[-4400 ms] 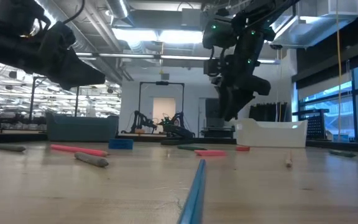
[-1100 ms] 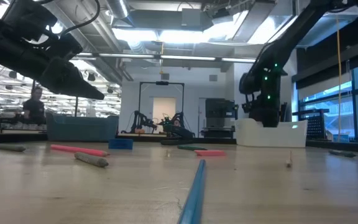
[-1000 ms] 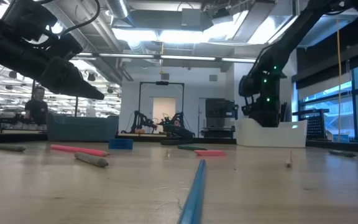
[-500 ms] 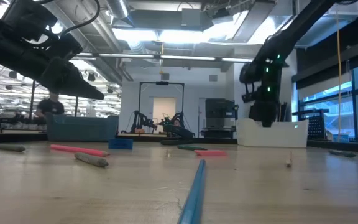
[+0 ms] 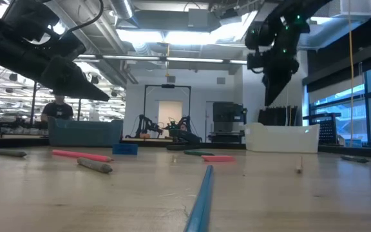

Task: Sort crayons/erasers/pens/pencils in bins
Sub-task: Put the yellow pencil into the blue bin

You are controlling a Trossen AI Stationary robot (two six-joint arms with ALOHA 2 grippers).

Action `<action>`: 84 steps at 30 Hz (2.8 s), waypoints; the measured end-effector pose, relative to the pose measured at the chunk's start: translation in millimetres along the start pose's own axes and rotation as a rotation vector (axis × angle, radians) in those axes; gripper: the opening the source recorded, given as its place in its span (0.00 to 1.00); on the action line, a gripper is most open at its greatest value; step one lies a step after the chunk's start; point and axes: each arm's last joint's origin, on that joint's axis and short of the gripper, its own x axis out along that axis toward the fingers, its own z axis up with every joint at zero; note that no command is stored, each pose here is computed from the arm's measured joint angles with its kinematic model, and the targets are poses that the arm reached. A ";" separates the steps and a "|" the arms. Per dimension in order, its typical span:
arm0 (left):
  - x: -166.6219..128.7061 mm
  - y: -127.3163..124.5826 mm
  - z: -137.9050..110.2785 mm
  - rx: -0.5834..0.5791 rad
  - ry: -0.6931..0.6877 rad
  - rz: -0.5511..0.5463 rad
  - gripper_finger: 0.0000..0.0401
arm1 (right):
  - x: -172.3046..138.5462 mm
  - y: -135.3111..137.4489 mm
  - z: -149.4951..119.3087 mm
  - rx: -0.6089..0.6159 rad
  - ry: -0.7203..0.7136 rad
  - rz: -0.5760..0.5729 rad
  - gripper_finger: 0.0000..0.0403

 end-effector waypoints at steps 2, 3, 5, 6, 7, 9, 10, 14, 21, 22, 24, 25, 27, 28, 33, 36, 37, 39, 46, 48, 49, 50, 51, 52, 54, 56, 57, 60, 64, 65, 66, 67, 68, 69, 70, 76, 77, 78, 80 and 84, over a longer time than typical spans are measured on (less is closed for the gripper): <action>0.1 -0.7 3.3 -0.003 -0.009 -0.012 0.28 | 3.1 22.6 7.3 -0.078 -0.002 0.044 0.45; 0.1 -1.1 4.9 -0.004 -0.013 -0.021 0.28 | 5.1 34.1 10.4 -0.122 0.001 0.060 0.45; -0.1 -2.2 6.7 -0.001 -0.018 -0.028 0.28 | 9.8 55.6 15.0 -0.218 0.014 0.084 0.45; -0.3 -2.9 7.3 0.000 -0.020 -0.033 0.28 | 11.5 65.3 16.6 -0.258 0.018 0.091 0.45; -0.4 -3.4 8.0 0.001 -0.022 -0.035 0.28 | 12.9 74.3 17.9 -0.292 0.019 0.100 0.45; -0.6 -4.0 8.8 0.002 -0.025 -0.039 0.28 | 16.5 89.7 20.5 -0.334 0.019 0.117 0.45; -0.6 -4.0 9.0 0.002 -0.025 -0.039 0.28 | 18.7 95.9 21.2 -0.337 0.025 0.124 0.45; -0.6 -4.0 8.9 0.002 -0.025 -0.038 0.28 | 29.5 114.0 22.6 -0.387 0.060 0.151 0.45; -0.7 -4.0 11.3 -0.007 -0.048 -0.038 0.28 | 48.9 142.0 19.3 -0.574 0.145 0.216 0.45; -0.7 -4.1 12.0 -0.010 -0.055 -0.039 0.28 | 51.7 146.4 18.3 -0.600 0.160 0.222 0.45; -0.8 -4.1 13.0 -0.014 -0.065 -0.039 0.28 | 57.5 154.3 15.7 -0.667 0.194 0.239 0.45; -0.8 -4.1 13.4 -0.016 -0.069 -0.040 0.28 | 60.4 159.0 14.5 -0.692 0.207 0.245 0.45; -0.8 -4.1 13.5 -0.021 -0.070 -0.040 0.28 | 65.9 168.1 12.6 -0.737 0.227 0.256 0.45; -0.8 -4.1 13.5 -0.023 -0.070 -0.040 0.28 | 68.5 172.9 11.5 -0.753 0.237 0.261 0.45; -0.8 -4.1 13.5 -0.024 -0.070 -0.040 0.28 | 79.6 196.2 4.5 -0.829 0.284 0.281 0.45; -0.8 -4.1 13.5 -0.028 -0.070 -0.040 0.28 | 86.3 204.7 1.6 -0.853 0.308 0.254 0.45; -0.8 -4.1 13.5 -0.031 -0.070 -0.040 0.28 | 88.6 206.0 0.9 -0.854 0.320 0.230 0.45; -0.8 -4.1 13.6 -0.032 -0.070 -0.040 0.28 | 93.3 207.4 0.5 -0.861 0.335 0.183 0.45; -0.8 -4.2 13.7 -0.034 -0.072 -0.041 0.28 | 113.0 208.8 -1.9 -0.869 0.394 0.157 0.45; -0.8 -4.2 13.7 -0.037 -0.072 -0.041 0.28 | 117.1 209.1 -2.2 -0.873 0.409 0.152 0.45; -0.8 -4.2 13.7 -0.042 -0.072 -0.041 0.28 | 119.3 208.9 -2.0 -0.872 0.417 0.149 0.44; -0.8 -4.2 13.7 -0.043 -0.072 -0.041 0.28 | 122.3 208.4 -2.3 -0.870 0.428 0.148 0.43; -0.8 -4.2 13.8 -0.044 -0.072 -0.041 0.28 | 124.7 207.8 -2.3 -0.866 0.432 0.151 0.41; -0.9 -4.2 13.8 -0.044 -0.073 -0.041 0.28 | 126.2 207.2 -2.2 -0.863 0.436 0.152 0.39; -0.9 -4.2 14.1 -0.047 -0.076 -0.041 0.28 | 128.2 206.2 -1.6 -0.859 0.434 0.151 0.35; -0.9 -4.2 14.4 -0.048 -0.078 -0.042 0.28 | 129.2 204.4 -0.5 -0.851 0.427 0.152 0.31; -0.9 -4.2 14.5 -0.049 -0.079 -0.042 0.28 | 129.6 203.5 0.0 -0.846 0.424 0.154 0.28; -0.9 -4.2 15.0 -0.050 -0.084 -0.042 0.28 | 130.6 200.2 1.5 -0.832 0.419 0.159 0.21; -0.9 -4.2 15.2 -0.050 -0.084 -0.042 0.28 | 131.6 195.3 3.6 -0.802 0.410 0.193 0.15; -0.9 -4.2 15.2 -0.050 -0.085 -0.042 0.28 | 131.9 194.2 3.9 -0.794 0.408 0.205 0.14; -0.9 -4.2 15.2 -0.050 -0.084 -0.042 0.28 | 132.1 193.1 4.4 -0.788 0.406 0.212 0.13; -0.9 -4.2 15.0 -0.050 -0.084 -0.042 0.28 | 132.2 192.1 4.7 -0.786 0.406 0.212 0.13; -0.9 -4.2 15.1 -0.050 -0.084 -0.042 0.28 | 132.3 191.4 4.8 -0.784 0.406 0.211 0.12; -0.9 -4.2 15.1 -0.050 -0.084 -0.042 0.28 | 132.5 190.4 5.0 -0.780 0.406 0.212 0.12; -0.9 -4.2 15.2 -0.050 -0.084 -0.042 0.28 | 132.6 189.7 5.2 -0.777 0.406 0.214 0.11; -0.9 -4.2 15.2 -0.050 -0.085 -0.042 0.28 | 131.5 189.1 6.0 -0.763 0.408 0.214 0.11; -0.9 -4.2 15.2 -0.051 -0.086 -0.042 0.28 | 130.9 189.1 6.6 -0.764 0.406 0.213 0.11; -1.0 -4.2 15.5 -0.051 -0.088 -0.042 0.28 | 129.1 189.3 8.3 -0.765 0.400 0.212 0.11; -1.0 -4.2 15.5 -0.052 -0.089 -0.042 0.28 | 123.4 189.3 11.6 -0.768 0.380 0.210 0.11; -1.0 -4.2 15.6 -0.051 -0.089 -0.042 0.28 | 111.4 186.5 28.5 -0.756 0.267 0.194 0.11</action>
